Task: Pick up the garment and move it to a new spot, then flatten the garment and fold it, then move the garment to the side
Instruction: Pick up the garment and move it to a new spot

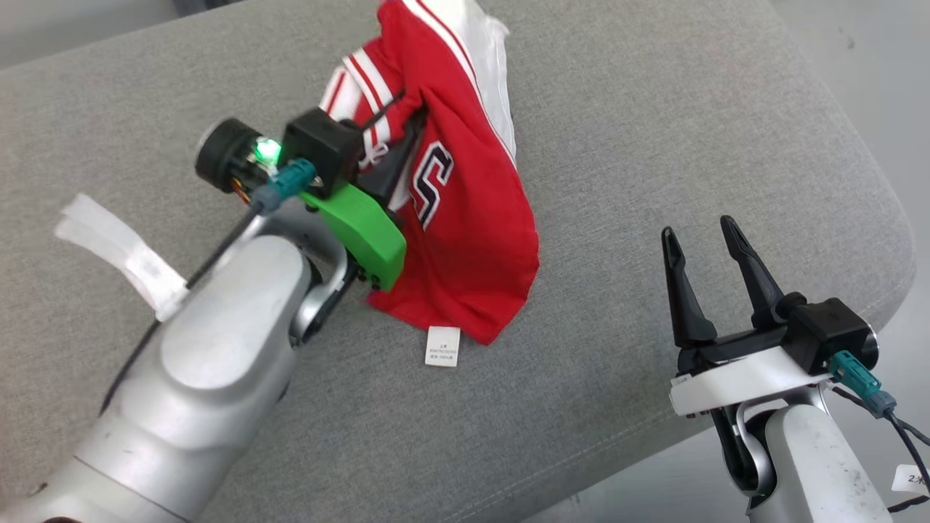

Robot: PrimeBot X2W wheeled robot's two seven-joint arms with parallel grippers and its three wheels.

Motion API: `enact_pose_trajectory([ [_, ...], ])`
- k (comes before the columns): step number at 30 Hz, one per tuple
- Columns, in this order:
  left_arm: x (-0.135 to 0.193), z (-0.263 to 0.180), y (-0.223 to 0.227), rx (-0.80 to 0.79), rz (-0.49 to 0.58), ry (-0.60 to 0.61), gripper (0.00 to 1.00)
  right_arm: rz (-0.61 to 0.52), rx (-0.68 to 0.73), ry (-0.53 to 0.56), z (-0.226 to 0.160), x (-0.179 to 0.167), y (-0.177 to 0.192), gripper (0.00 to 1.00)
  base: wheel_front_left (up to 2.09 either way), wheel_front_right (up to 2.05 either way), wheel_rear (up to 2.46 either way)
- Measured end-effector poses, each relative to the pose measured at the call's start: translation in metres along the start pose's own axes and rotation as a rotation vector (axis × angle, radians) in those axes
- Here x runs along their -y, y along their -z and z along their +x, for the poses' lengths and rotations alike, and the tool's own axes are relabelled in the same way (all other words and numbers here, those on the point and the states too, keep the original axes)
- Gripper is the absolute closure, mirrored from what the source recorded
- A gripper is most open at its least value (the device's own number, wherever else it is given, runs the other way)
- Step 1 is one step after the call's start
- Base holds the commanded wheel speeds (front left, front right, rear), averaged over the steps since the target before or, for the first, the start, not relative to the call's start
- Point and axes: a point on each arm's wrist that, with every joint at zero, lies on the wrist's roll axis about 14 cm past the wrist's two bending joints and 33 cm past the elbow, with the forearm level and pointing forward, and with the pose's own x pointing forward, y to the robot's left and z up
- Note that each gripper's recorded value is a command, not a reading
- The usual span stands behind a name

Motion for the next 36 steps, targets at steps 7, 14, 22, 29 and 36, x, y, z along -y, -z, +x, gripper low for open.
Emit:
enact_pose_trajectory([
  [7,0.04,0.003,0.069,-0.121,-0.071,0.077,0.0,-0.017,-0.028,0.014,0.001,0.005,0.009,0.0,0.0,0.0,0.0],
  [14,0.046,-0.007,0.055,-0.052,-0.071,0.024,0.0,-0.03,-0.035,-0.003,-0.007,0.0,0.01,0.0,0.0,0.0,0.0],
  [22,0.02,-0.075,0.031,0.035,-0.101,-0.225,0.0,-0.024,-0.005,-0.079,-0.016,-0.026,0.001,0.0,0.0,0.0,0.0],
  [29,-0.02,-0.16,0.0,0.13,-0.056,-0.518,0.0,-0.002,0.032,-0.184,-0.016,-0.061,-0.009,0.0,0.0,0.0,0.0],
  [36,-0.03,-0.238,-0.004,0.15,-0.015,-0.735,0.0,0.016,0.061,-0.233,-0.02,-0.078,-0.018,0.0,0.0,0.0,0.0],
])
